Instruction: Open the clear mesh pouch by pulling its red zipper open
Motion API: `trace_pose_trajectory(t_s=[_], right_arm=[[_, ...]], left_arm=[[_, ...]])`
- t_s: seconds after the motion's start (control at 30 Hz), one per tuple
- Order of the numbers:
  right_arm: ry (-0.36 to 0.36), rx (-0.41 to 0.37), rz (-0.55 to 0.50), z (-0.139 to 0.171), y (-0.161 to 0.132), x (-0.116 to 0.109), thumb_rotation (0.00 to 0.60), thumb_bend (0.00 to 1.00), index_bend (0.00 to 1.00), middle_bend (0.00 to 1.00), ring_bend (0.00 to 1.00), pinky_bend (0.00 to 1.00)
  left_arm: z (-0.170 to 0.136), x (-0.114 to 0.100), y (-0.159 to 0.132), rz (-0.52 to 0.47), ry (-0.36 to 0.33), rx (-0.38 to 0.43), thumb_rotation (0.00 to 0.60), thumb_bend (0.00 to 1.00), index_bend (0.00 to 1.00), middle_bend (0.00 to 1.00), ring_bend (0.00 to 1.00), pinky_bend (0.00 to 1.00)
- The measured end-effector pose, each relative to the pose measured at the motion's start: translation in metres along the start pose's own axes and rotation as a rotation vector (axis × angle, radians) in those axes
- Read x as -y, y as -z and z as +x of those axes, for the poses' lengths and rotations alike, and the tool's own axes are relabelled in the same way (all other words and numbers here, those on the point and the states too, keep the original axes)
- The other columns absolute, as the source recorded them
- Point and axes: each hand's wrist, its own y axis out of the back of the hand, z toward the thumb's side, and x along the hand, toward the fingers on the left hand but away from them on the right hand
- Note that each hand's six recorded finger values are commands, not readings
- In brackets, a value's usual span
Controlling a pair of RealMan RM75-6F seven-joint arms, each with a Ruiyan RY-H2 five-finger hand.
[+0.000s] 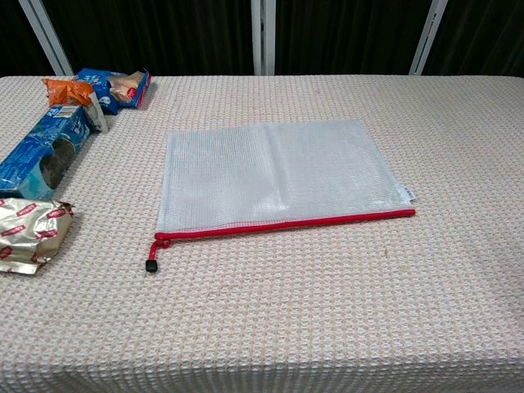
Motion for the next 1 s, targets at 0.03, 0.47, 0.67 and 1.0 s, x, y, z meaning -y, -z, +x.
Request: trace_pose_trajectory(t_s=[0.03,0.47,0.67,1.0], right_arm=[[0.002,-0.003,0.000,-0.001,-0.001,0.000,0.600,0.21,0.00,0.10,0.00,0.00],[-0.054,-0.274,-0.020,-0.036,-0.069,0.013,0.600,0.21,0.06,0.14,0.00,0.00],[-0.172,-0.520,0.016,-0.078,-0.147,0.041,0.600,0.21,0.16,0.15,0.00,0.00],[-0.277,-0.871,0.082,-0.135,-0.318,0.098,0.600,0.21,0.27,0.16,0.00,0.00]], left_arm=[[0.000,0.001,0.000,-0.004,0.001,-0.002,0.600,0.00,0.23,0.15,0.10,0.16],[0.000,0.002,-0.004,-0.023,-0.002,0.014,0.600,0.00,0.23,0.15,0.10,0.16],[-0.001,0.001,-0.004,-0.017,-0.002,0.020,0.600,0.00,0.23,0.15,0.10,0.16],[-0.001,0.004,0.003,-0.033,0.022,0.008,0.600,0.00,0.23,0.15,0.10,0.16]])
